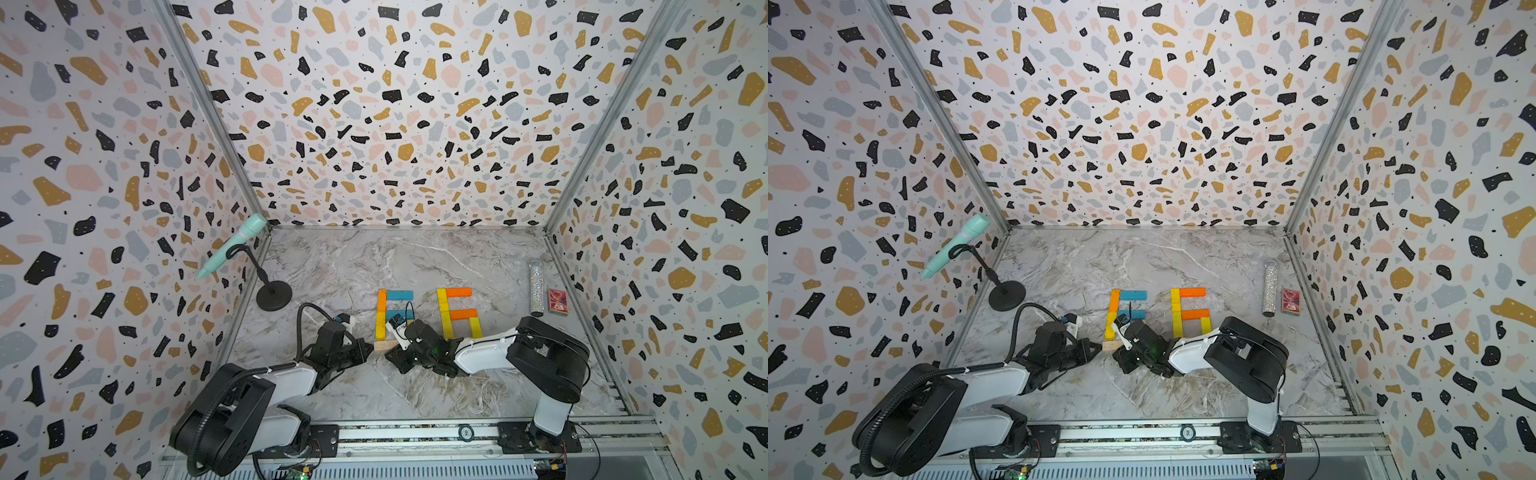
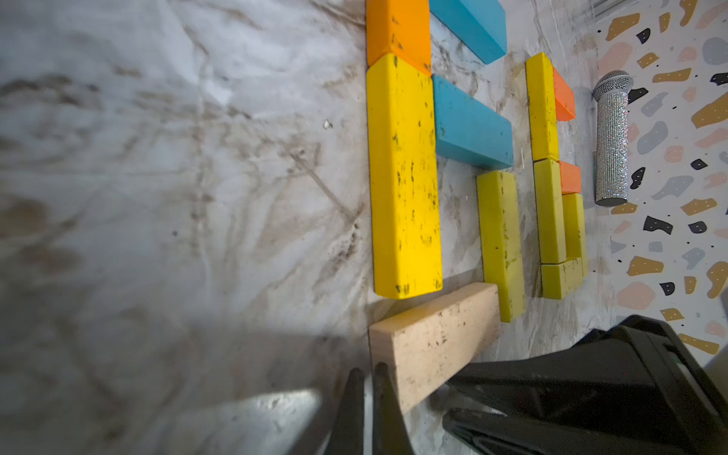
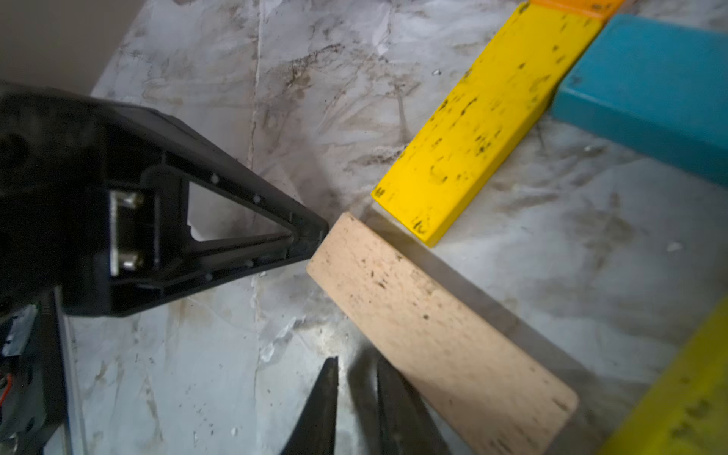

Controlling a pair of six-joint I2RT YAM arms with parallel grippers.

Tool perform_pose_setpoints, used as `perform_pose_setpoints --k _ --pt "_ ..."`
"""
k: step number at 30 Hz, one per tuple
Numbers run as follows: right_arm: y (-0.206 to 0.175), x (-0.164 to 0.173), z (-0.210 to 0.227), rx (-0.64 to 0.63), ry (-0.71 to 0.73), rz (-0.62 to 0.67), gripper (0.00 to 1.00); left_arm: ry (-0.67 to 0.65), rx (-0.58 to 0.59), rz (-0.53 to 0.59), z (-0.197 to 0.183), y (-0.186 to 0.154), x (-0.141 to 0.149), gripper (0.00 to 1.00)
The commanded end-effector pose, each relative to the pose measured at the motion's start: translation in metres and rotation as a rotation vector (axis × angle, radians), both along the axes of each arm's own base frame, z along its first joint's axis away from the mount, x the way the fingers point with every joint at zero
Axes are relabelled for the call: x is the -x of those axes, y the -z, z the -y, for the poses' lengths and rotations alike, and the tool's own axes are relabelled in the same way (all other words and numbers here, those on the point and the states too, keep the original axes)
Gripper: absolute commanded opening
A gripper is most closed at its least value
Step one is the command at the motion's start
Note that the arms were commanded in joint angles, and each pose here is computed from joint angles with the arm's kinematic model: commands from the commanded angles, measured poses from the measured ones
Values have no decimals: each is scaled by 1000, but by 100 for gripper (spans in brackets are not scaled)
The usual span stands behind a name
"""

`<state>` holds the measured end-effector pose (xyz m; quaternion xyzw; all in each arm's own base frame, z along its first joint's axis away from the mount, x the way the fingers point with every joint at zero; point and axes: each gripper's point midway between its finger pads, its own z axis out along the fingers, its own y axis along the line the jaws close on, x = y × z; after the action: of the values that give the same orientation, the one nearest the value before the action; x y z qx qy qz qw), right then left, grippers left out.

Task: Assemble the number 6 with building blocks
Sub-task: Assemble the building block at the center of the board.

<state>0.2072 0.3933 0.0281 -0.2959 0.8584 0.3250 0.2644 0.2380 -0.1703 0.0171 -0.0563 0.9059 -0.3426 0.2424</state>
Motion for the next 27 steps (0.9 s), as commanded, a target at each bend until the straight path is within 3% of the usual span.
perform_pose_setpoints --k 1,10,18,23,27 --pt "21 -1 18 94 47 -38 21 8 -24 -7 0 3 -1 0" --pt "17 0 16 81 40 -40 21 10 -39 -11 -1 6 -3 1" --pt "-23 -2 16 33 56 3 24 12 -58 -8 -1 7 -8 1" --pt "-59 -6 38 -39 124 28 24 15 -62 -3 0 2 -9 1" --pt "-65 -15 66 -49 206 20 24 2 -85 3 -5 -2 -8 1"
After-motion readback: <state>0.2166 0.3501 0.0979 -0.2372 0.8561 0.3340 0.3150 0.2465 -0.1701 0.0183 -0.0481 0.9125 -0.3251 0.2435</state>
